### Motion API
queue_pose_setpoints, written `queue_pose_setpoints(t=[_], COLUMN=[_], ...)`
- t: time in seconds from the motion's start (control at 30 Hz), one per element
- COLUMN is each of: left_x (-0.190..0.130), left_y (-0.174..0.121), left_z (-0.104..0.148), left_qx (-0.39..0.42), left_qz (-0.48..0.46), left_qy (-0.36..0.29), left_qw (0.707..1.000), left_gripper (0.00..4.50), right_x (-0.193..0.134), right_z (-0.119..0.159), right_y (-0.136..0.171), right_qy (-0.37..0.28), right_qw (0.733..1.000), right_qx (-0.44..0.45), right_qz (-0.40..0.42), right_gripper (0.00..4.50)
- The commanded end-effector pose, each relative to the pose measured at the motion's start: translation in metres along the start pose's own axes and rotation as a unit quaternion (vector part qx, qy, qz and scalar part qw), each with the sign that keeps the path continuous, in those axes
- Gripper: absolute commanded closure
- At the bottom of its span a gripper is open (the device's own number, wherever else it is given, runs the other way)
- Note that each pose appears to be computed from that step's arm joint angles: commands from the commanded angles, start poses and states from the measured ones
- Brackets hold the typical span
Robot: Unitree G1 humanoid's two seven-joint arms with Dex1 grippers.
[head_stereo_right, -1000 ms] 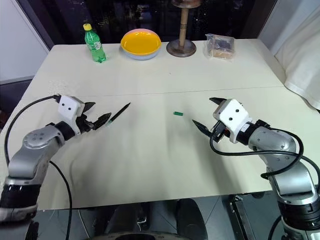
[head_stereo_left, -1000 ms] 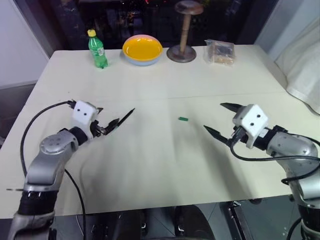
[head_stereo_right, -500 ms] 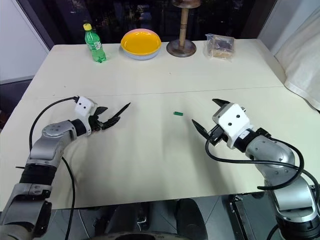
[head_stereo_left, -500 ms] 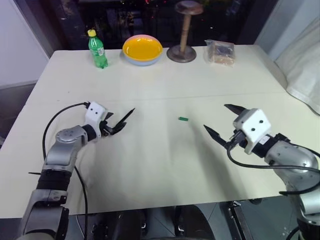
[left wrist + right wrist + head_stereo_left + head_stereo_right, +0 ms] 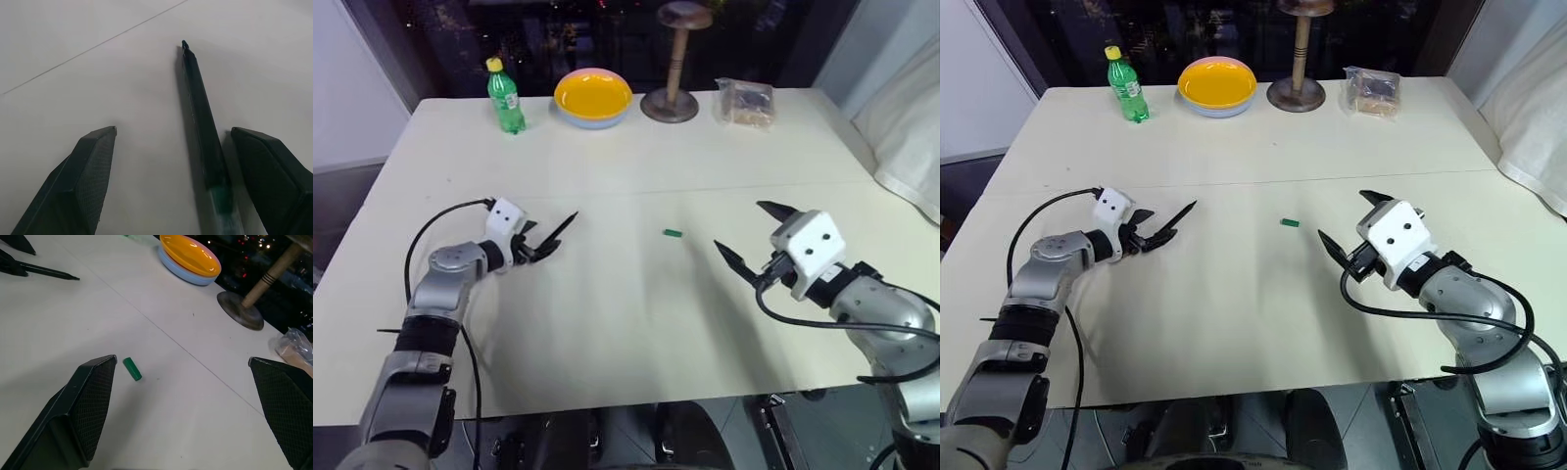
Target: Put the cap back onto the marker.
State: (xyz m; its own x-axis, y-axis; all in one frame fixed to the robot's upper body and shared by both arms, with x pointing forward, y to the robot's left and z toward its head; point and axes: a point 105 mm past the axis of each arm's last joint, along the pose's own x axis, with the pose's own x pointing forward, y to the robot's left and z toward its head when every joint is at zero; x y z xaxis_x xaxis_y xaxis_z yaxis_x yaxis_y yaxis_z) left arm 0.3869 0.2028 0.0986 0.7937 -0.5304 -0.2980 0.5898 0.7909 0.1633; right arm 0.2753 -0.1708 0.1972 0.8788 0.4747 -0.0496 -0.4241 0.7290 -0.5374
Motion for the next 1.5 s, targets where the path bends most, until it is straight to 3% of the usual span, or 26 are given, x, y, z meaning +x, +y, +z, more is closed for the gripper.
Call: queue_pose_setpoints(t=[0.03,0.27,0.57,0.8,1.0,1.23,1.5], left_x=[0.004,0.004,-0.002,-0.026,-0.054,-0.067,-0.082], left_y=[-0.001,-0.004,-0.006,-0.012,-0.041,-0.052,-0.054], left_z=[0.004,-0.001,0.001,0.048,0.079,0.078,0.072], left_qx=[0.017,0.017,0.027,0.097,0.103,0.095,0.092], left_qz=[-0.005,-0.017,-0.024,-0.054,-0.103,-0.081,-0.051], left_qy=[-0.002,0.01,0.008,-0.045,-0.091,-0.096,-0.087], left_qw=[1.0,1.0,0.999,0.993,0.985,0.988,0.991], left_gripper=[1.13,4.43,4.43,4.43,4.43,4.43,4.43], right_x=[-0.001,0.002,0.006,0.024,0.05,0.076,0.104], right_z=[0.015,0.017,0.014,-0.02,-0.039,-0.058,-0.07], right_y=[-0.002,-0.003,-0.004,-0.009,-0.016,-0.012,-0.009], right_qy=[-0.026,-0.028,-0.026,-0.003,0.003,0.023,0.031], right_qw=[0.999,0.999,1.0,0.998,0.992,0.976,0.967], right_qx=[-0.018,-0.021,-0.015,0.035,0.074,0.081,0.071], right_qz=[-0.009,-0.006,0.008,0.046,0.105,0.199,0.244], right_gripper=[0.0,0.0,0.0,0.0,0.0,0.0,0.0])
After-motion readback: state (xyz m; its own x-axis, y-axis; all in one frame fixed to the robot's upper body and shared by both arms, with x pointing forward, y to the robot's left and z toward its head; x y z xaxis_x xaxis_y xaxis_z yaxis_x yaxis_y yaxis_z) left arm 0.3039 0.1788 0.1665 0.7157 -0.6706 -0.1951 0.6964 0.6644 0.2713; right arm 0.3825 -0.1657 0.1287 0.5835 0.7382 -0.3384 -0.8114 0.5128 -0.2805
